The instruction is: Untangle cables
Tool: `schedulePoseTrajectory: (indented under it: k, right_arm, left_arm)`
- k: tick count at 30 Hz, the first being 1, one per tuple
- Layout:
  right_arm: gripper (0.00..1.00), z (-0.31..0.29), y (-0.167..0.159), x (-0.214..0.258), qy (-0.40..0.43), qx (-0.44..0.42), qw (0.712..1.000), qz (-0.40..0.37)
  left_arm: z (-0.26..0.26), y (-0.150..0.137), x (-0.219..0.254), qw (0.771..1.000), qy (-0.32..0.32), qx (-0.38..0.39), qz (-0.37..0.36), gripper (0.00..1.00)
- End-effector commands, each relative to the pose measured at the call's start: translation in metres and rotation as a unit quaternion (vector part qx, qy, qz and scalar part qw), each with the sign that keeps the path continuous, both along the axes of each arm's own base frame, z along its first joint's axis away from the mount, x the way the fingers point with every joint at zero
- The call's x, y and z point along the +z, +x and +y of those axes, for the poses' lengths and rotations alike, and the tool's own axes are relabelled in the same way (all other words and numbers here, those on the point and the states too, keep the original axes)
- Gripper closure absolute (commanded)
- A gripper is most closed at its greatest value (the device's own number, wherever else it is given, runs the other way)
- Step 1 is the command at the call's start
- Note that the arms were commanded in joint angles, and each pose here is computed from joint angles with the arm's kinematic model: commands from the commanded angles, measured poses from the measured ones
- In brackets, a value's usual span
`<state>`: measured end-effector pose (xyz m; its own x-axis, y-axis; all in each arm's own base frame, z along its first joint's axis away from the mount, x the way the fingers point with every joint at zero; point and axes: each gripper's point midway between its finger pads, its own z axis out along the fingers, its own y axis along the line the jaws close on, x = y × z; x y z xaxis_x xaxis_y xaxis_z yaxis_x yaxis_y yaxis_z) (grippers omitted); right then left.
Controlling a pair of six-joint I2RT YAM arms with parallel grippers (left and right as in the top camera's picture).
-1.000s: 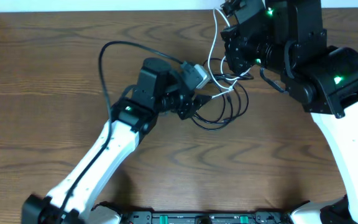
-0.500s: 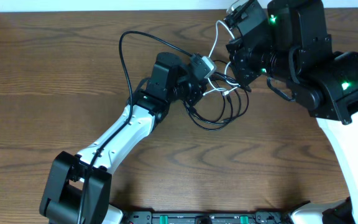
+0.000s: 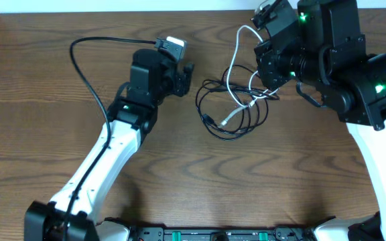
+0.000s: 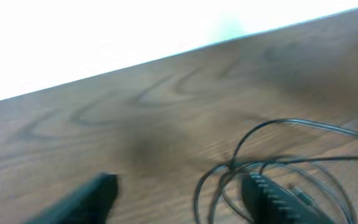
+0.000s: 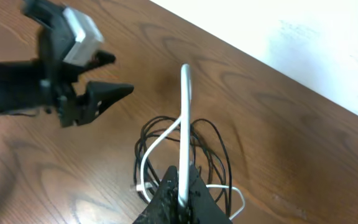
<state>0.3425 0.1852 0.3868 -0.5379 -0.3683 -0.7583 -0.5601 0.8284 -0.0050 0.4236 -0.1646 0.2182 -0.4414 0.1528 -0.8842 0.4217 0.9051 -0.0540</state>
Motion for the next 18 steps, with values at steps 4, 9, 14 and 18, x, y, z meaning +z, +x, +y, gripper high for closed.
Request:
schedulePoseTrajectory:
  k: [4, 9, 14, 18]
  right_arm:
    - [0.99, -0.004, -0.007, 0.015, 0.006, 0.005, 1.0, -0.019]
    - [0.99, -0.004, -0.007, 0.015, 0.006, 0.005, 1.0, -0.019]
    - [0.99, -0.004, -0.008, 0.013, 0.005, 0.005, 1.0, -0.015]
    - [0.99, -0.004, -0.008, 0.013, 0.004, 0.005, 1.0, -0.015]
  left_arm:
    - [-0.042, -0.022, 0.004, 0.988, -0.011, -0.155, -0.015, 0.26]
    - [-0.058, -0.031, -0.015, 0.977, -0.023, -0.21, 0.009, 0.27]
    - [-0.071, -0.039, -0.035, 0.963, -0.024, -0.269, 0.022, 0.26]
    - [-0.076, -0.044, -0.046, 0.957, -0.035, -0.286, 0.041, 0.24]
